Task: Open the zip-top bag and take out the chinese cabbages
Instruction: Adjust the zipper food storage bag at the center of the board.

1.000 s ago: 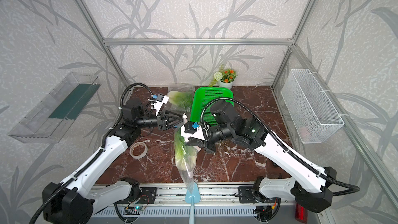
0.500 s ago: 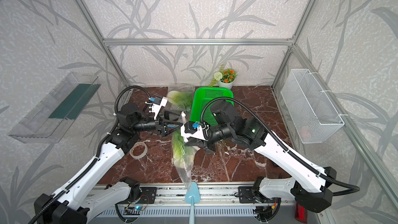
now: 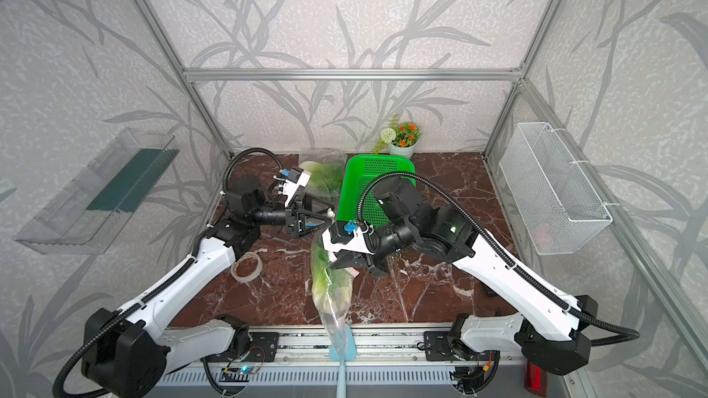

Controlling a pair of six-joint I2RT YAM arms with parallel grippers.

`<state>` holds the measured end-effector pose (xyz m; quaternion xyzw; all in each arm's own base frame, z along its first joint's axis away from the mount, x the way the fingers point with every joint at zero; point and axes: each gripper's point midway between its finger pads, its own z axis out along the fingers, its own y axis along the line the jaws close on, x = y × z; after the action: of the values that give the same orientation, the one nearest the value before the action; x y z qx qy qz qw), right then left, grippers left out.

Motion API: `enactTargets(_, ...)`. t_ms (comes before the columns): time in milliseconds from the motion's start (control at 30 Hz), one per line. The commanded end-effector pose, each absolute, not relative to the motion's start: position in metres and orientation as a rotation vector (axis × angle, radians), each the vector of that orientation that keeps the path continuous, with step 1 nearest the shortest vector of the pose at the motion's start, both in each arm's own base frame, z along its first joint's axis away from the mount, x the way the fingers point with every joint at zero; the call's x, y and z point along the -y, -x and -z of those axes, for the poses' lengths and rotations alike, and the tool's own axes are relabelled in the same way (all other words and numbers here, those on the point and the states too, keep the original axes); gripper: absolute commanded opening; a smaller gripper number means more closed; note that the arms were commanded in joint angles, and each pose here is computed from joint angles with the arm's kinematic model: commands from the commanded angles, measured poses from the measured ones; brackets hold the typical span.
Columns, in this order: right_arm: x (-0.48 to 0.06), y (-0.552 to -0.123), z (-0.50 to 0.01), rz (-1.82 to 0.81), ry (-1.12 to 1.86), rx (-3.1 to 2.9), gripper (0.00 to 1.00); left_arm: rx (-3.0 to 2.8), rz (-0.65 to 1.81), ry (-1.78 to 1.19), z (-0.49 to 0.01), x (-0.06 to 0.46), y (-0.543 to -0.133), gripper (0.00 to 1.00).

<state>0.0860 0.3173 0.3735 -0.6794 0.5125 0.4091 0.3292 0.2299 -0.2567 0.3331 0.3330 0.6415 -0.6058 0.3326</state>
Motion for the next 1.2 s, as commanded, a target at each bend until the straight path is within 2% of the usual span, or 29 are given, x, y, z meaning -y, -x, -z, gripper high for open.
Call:
enactTargets(0, -0.316, -0.083, -0.384, -1.073, 1.780, -1.295, 0.00, -1.549, 1.551, -0.967, -0.365, 0.254, -0.212, 0.90)
enactTargets(33, -0.315, -0.085, -0.382, -1.066, 1.778, -1.299, 0.00, -1.546, 1.544, -0.964, -0.368, 0.252, -0.209, 0.84)
enactTargets(167, -0.316, -0.089, -0.377, -1.042, 1.768, -1.313, 0.00, -1.560, 1.505, -0.948, -0.370, 0.247, -0.200, 0.49)
enactTargets(200, -0.316, -0.089, -0.377, -1.037, 1.765, -1.316, 0.00, -1.559, 1.494, -0.946, -0.371, 0.245, -0.197, 0.43)
enactTargets(367, -0.317, -0.096, -0.373, -1.015, 1.741, -1.331, 0.00, -1.545, 1.483, -0.930, -0.375, 0.239, -0.186, 0.27)
enactTargets(767, -0.320, -0.102, -0.376, -1.014, 1.706, -1.315, 0.00, -1.620, 1.444, -0.886, -0.365, 0.232, -0.177, 0.13)
enactTargets(867, -0.320, -0.103, -0.377, -1.007, 1.695, -1.313, 0.00, -1.652, 1.430, -0.863, -0.360, 0.231, -0.179, 0.00)
enactTargets(1167, -0.322, -0.112, -0.365, -0.977, 1.659, -1.353, 0.00, -1.717, 1.351, -0.708, -0.362, 0.225, -0.201, 0.00)
